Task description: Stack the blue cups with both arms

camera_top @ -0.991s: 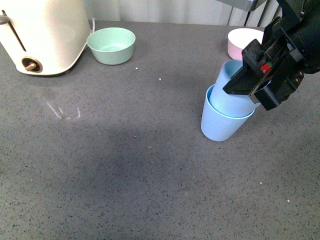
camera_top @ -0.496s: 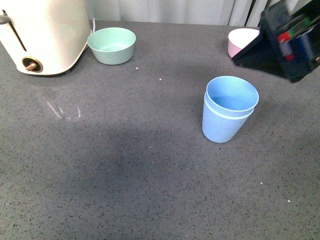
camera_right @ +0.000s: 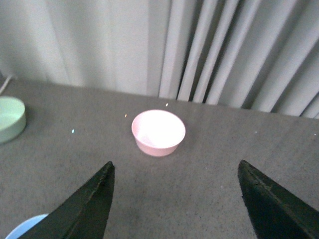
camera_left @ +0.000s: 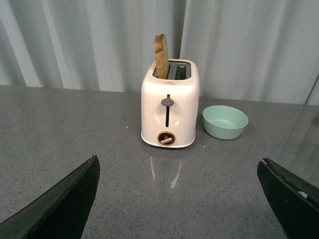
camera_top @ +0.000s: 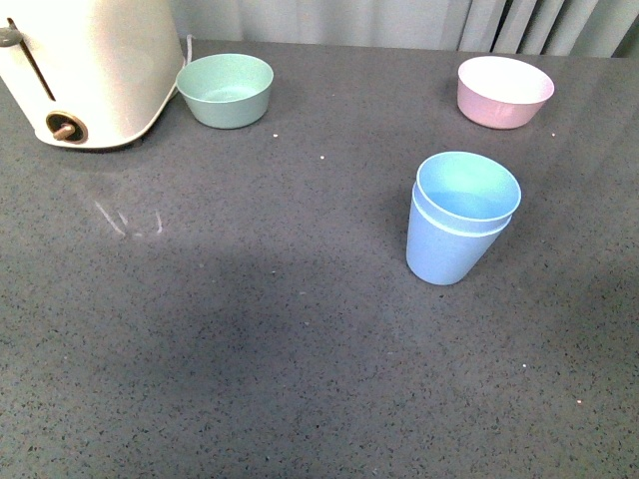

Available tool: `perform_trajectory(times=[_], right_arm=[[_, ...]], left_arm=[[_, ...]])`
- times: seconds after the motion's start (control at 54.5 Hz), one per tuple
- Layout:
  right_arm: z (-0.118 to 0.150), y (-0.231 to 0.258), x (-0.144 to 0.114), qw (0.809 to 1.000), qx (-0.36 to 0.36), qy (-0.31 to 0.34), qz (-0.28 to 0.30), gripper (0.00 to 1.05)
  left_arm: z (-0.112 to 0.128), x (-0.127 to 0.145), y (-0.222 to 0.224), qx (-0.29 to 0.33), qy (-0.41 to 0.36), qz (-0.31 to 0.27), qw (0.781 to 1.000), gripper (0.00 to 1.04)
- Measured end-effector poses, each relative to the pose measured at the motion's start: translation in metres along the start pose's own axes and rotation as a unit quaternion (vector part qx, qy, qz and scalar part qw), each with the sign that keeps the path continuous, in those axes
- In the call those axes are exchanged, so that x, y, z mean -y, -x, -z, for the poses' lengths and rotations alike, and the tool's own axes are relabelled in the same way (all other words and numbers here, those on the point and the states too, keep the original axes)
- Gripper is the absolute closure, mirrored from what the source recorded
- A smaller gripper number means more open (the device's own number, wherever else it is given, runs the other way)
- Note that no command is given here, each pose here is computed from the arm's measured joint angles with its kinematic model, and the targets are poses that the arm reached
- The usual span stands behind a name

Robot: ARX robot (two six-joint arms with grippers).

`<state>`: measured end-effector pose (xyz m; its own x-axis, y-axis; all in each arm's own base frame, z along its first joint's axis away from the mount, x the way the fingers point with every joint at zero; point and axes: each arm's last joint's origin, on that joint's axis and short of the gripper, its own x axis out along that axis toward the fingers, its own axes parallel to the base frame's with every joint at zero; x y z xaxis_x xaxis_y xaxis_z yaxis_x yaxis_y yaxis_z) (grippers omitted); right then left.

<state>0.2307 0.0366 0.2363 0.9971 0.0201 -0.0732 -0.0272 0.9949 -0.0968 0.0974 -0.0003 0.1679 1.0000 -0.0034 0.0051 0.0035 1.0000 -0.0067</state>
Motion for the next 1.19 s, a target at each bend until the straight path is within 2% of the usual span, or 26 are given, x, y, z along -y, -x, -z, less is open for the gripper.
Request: perform_trajectory(times=[0.129,0.202,0.275,0.422,0.661,1.193], right_arm=[[0.010,0.020,0.008,0.999,0.039,-0.032,0.009,0.56],[0.018,0.028,0.011,0.999,0.038,-0.038,0.011,0.67],[0.032,0.037,0.014,0.999,0.028,-0.041,0.010,0.83],[0.041,0.049,0.017,0.999,0.031,-0.040,0.007,1.03],[0.057,0.068,0.029,0.998,0.031,-0.044,0.012,1.03],[0.076,0.095,0.027,0.998,0.037,-0.043,0.010,1.03]], left_arm=[[0.000,0.000,0.000,0.000,0.000,0.000,1.000,0.09],[0.000,0.000,0.000,0.000,0.000,0.000,1.000,0.09],[0.000,0.000,0.000,0.000,0.000,0.000,1.000,0.09],[0.000,0.000,0.000,0.000,0.000,0.000,1.000,0.09],[0.000,0.000,0.000,0.000,0.000,0.000,1.000,0.09],[0.000,0.000,0.000,0.000,0.000,0.000,1.000,0.09]])
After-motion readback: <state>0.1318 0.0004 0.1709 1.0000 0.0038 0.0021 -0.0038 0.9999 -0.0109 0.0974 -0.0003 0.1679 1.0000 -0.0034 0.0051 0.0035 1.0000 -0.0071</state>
